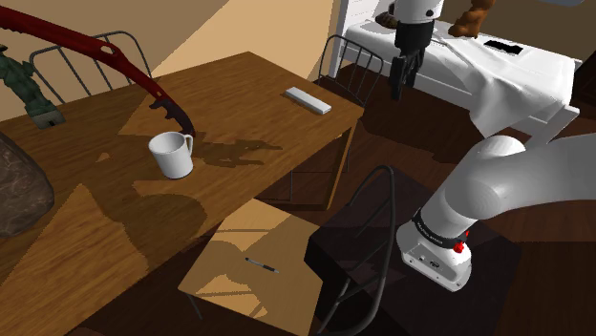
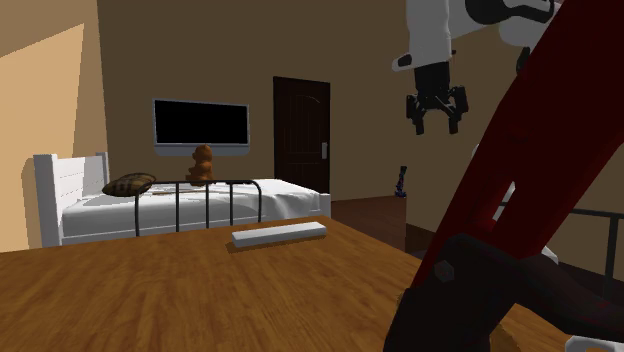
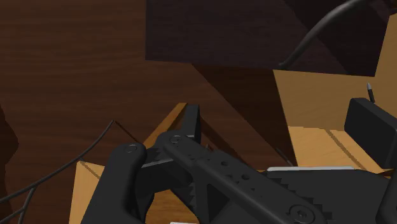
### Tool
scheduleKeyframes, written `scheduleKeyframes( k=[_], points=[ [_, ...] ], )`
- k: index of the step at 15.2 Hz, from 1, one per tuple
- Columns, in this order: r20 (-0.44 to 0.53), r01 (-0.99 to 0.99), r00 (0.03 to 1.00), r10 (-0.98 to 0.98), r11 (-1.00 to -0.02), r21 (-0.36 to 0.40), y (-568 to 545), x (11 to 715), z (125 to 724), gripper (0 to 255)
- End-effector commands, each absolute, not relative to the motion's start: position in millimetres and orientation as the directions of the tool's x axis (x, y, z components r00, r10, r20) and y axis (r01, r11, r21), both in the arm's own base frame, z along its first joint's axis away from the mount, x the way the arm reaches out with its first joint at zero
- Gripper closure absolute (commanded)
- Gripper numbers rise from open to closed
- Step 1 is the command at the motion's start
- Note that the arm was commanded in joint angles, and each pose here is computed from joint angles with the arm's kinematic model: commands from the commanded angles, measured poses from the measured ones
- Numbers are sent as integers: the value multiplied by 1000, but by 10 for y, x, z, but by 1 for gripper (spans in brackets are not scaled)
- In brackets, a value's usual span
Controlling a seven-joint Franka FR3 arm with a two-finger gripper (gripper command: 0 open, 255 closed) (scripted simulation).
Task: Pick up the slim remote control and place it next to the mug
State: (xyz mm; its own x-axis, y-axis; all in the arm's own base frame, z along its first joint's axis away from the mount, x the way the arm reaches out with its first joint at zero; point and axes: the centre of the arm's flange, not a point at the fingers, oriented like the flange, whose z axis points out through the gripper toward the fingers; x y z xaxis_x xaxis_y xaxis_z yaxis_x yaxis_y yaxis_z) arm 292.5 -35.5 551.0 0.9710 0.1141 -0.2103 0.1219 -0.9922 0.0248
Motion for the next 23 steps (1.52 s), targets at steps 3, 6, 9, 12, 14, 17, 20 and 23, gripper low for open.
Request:
scheduleKeyframes(
  k=[3, 6, 9, 12, 14, 17, 20, 23],
  points=[
    [-198, 118, 974, 111, -993, 24, -396, 3132, 5380, 0],
    [-181, 112, 978, 106, -993, 23, -458, 3445, 5190, 0],
    [-163, 106, 981, 101, -994, 22, -522, 3761, 5006, 0],
    [-145, 100, 985, 96, -995, 21, -586, 4080, 4826, 0],
    [-133, 96, 987, 93, -995, 20, -630, 4294, 4710, 0],
    [-115, 90, 989, 88, -996, 19, -697, 4618, 4540, 0],
    [-97, 85, 992, 82, -996, 17, -765, 4944, 4376, 0],
    [-79, 79, 994, 77, -997, 16, -835, 5272, 4217, 0]
  ],
)
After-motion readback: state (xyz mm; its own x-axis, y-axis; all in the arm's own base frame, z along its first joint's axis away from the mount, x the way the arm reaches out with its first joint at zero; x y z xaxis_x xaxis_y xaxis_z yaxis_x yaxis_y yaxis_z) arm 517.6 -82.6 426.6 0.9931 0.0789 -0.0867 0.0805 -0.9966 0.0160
